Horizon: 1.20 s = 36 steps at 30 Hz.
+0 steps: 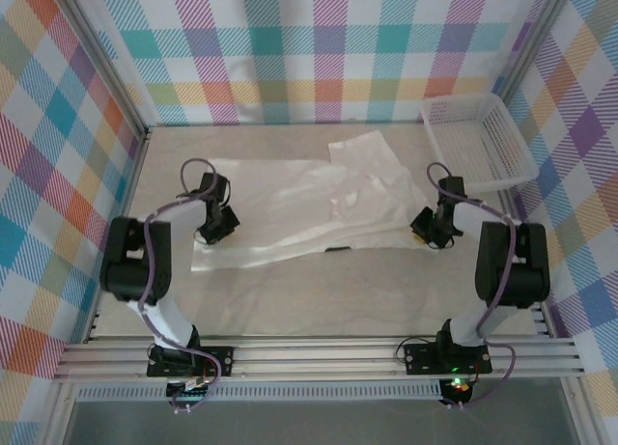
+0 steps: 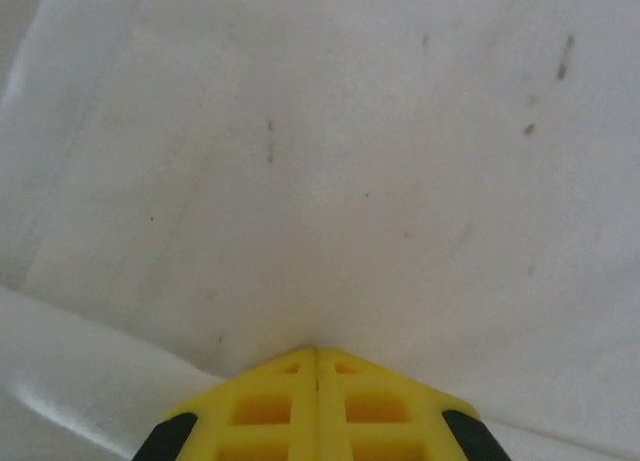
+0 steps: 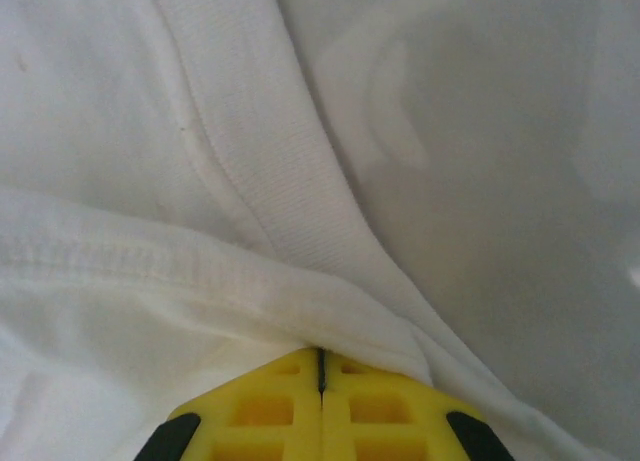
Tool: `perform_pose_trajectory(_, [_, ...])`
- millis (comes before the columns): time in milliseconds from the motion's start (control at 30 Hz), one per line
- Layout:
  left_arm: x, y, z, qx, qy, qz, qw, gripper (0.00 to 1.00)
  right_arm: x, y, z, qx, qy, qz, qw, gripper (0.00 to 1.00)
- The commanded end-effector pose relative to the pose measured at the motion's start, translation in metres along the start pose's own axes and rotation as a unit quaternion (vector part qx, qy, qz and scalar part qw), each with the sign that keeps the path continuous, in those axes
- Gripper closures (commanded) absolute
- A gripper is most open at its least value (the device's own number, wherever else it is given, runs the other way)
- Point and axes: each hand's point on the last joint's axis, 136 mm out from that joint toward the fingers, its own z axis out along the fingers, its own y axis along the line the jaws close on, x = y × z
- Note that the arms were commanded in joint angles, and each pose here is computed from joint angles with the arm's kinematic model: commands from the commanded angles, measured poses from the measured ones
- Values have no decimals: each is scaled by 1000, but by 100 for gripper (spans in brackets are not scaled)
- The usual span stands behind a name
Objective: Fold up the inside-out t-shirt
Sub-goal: Move the T-shirt to the center of the table, then fold the T-shirt at the center of the table.
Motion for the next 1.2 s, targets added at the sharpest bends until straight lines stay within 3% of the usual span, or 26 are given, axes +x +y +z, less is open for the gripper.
perform_pose_trajectory(0, [76, 64, -10, -63, 75, -50, 994, 100, 66, -48, -10, 45, 71, 40, 996, 99])
perform_pose_trajectory(100, [98, 73, -31, -30, 53, -66, 996, 100, 95, -63, -22, 39, 72, 48, 995, 99])
perform_pose_trajectory(200, [89, 58, -58, 22, 8, -50, 998, 100, 88, -34, -47, -30, 34, -6, 999, 91])
perform_pose_trajectory(267, [68, 38, -83, 66, -32, -30, 997, 82, 67, 2, -72, -52, -32, -112, 992, 86])
perform_pose_trajectory(333, [43, 9, -109, 123, -79, 12, 989, 60, 45, 41, -90, -58, -99, -223, 968, 77])
perform_pose_trajectory(400, [22, -12, -127, 155, -116, 51, 980, 48, 23, 71, -91, -66, -123, -271, 953, 73])
perform_pose_trajectory(533, [-8, -29, -149, 148, -166, 116, 968, 35, -30, 105, -63, -5, -120, -290, 950, 70])
perform_pose_trajectory(700, [-22, -31, -152, 122, -175, 142, 967, 25, -73, 129, -15, 43, -107, -305, 945, 67])
perform_pose_trajectory(1000, [-23, -27, -135, 107, -153, 144, 972, 12, -74, 135, 39, 51, -30, -330, 942, 59])
perform_pose_trajectory(1167, [-33, -18, -124, 103, -143, 105, 979, 8, -70, 141, 51, 41, 7, -332, 942, 69])
